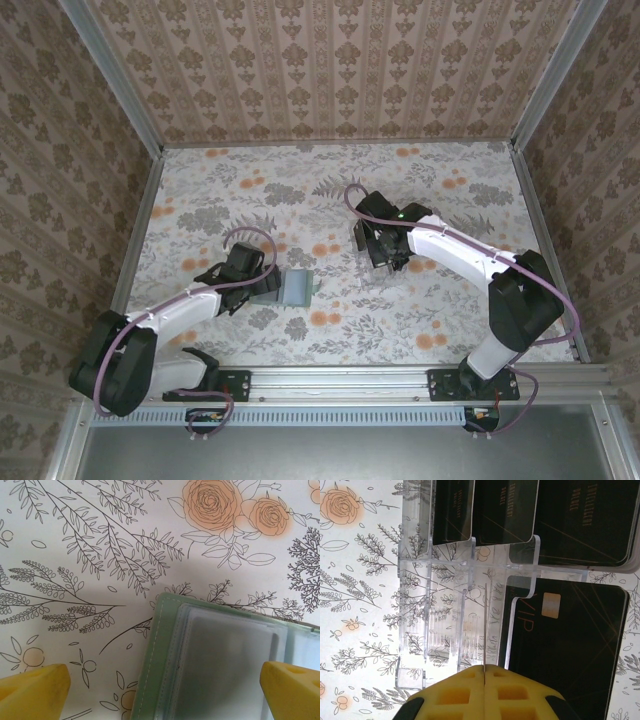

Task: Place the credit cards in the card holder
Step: Pick up the credit card from the storage box, then rotate the card holder at the center of the table.

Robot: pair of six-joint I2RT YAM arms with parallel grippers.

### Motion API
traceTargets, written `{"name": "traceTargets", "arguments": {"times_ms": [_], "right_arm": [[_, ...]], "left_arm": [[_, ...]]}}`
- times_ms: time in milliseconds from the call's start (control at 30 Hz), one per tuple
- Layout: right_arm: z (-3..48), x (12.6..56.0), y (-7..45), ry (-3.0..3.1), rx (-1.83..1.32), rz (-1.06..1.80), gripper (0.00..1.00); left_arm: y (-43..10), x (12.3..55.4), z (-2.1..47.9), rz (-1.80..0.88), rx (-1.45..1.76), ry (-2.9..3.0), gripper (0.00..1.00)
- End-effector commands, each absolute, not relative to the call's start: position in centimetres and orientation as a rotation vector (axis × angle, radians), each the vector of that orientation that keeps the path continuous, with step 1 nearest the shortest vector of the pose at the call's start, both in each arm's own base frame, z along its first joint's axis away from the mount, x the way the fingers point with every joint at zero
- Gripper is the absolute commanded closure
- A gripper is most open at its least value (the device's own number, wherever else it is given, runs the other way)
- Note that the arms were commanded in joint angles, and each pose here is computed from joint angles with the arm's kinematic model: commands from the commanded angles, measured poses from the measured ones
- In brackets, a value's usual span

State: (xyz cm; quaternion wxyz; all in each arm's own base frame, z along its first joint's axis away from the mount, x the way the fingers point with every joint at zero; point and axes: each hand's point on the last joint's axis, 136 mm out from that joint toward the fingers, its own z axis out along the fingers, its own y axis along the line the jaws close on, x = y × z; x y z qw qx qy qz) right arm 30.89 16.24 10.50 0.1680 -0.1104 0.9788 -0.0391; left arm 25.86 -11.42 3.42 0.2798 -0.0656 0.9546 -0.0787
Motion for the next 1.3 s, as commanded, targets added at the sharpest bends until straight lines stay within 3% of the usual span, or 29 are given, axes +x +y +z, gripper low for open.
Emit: {"name": "traceTargets", "arguments": {"times_ms": [0, 233, 633, 1267], "right_arm": [[12.0, 31.0, 16.6, 2.771, -0.325, -0.054, 1.00], [16.2, 31.0, 17.7, 2.683, -0.283, 0.098, 1.00], [20.6, 29.9, 20.9, 2.549, -0.205, 0.481, 1.00], [20.2, 28.3, 24.2, 2.516, -0.251, 0.683, 1.00]], "left_arm": [[-11.7, 26.3, 3.8, -0.222, -0.147, 2.552, 0.00], [-10.4, 26.1, 4.9, -0.182, -0.219, 2.499, 0.00], [-4.7, 23.3, 4.6, 0.133, -0.473, 2.525, 0.00], [-5.9, 20.8, 1.0, 0.087, -0.582, 2.624, 0.00]]}}
